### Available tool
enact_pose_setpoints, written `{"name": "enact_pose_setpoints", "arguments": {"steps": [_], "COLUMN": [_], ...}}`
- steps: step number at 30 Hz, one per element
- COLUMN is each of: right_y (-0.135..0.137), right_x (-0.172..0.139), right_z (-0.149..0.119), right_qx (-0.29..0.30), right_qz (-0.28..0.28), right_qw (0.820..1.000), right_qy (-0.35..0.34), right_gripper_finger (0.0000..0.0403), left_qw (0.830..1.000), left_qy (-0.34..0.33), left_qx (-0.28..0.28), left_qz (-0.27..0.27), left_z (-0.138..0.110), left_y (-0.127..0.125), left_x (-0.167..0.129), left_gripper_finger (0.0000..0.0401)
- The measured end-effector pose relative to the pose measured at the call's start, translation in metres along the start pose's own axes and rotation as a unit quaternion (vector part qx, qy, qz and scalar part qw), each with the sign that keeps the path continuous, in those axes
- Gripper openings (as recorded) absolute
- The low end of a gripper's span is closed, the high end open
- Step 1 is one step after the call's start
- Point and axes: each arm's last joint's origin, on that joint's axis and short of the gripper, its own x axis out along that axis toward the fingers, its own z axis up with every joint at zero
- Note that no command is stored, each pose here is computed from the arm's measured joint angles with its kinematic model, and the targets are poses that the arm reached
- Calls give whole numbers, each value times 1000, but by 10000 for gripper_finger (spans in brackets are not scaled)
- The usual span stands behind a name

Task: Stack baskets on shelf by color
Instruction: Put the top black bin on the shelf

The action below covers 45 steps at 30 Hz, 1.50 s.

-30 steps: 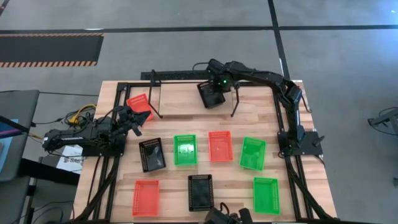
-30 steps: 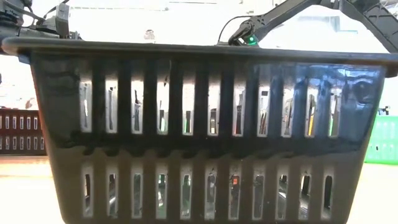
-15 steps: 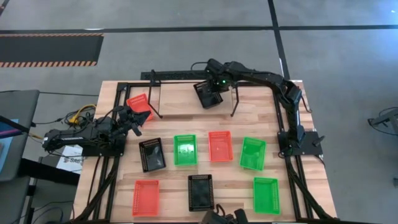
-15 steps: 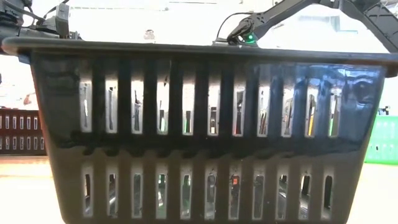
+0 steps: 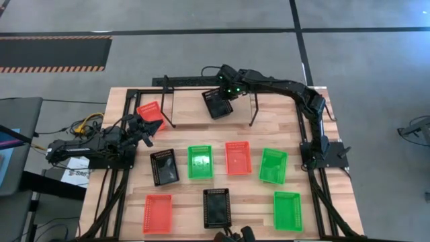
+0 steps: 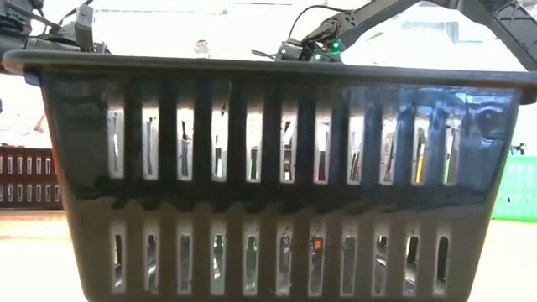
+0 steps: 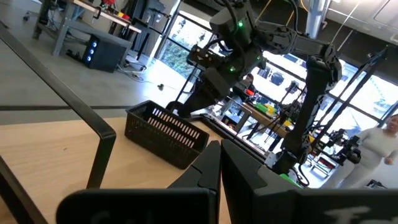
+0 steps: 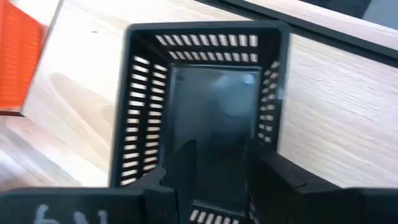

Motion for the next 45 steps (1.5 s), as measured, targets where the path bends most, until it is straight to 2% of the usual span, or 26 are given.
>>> {"name": "enact_pose_setpoints", "arguments": {"steps": [5,8,10,14,15,19,28,31,38,45], "right_y": [11,18,22,27,27,27,13,10,9,13], "right_x": [0,-1,-1,0,0,0,0,-1,0,1], "right_z": [1,-1,-3,-9,-9,-12,-26,-28,-27,-16], "right_qx": [-26,-50,-65,-87,-89,-96,-126,-135,-144,-134], "right_qz": [53,87,93,95,94,79,-45,-67,-92,-66], "right_qw": [998,995,994,992,992,992,990,987,985,989], "right_qy": [-6,-6,-4,3,5,10,47,56,37,-13], "right_gripper_finger": [143,123,97,18,11,6,3,2,1,1], "left_qw": [1000,1000,1000,1000,1000,1000,1000,1000,1000,1000], "left_qy": [0,0,0,0,0,0,0,0,0,0], "left_qx": [0,0,0,0,0,-2,-4,-3,-3,-3], "left_qz": [0,0,0,0,0,0,0,0,0,0], "left_z": [0,0,0,0,0,0,0,0,0,0], "left_y": [0,0,0,0,0,0,0,0,0,0], "left_x": [0,0,0,0,0,0,0,0,0,0], "left_gripper_finger": [0,0,0,0,0,0,0,0,0,0]}}
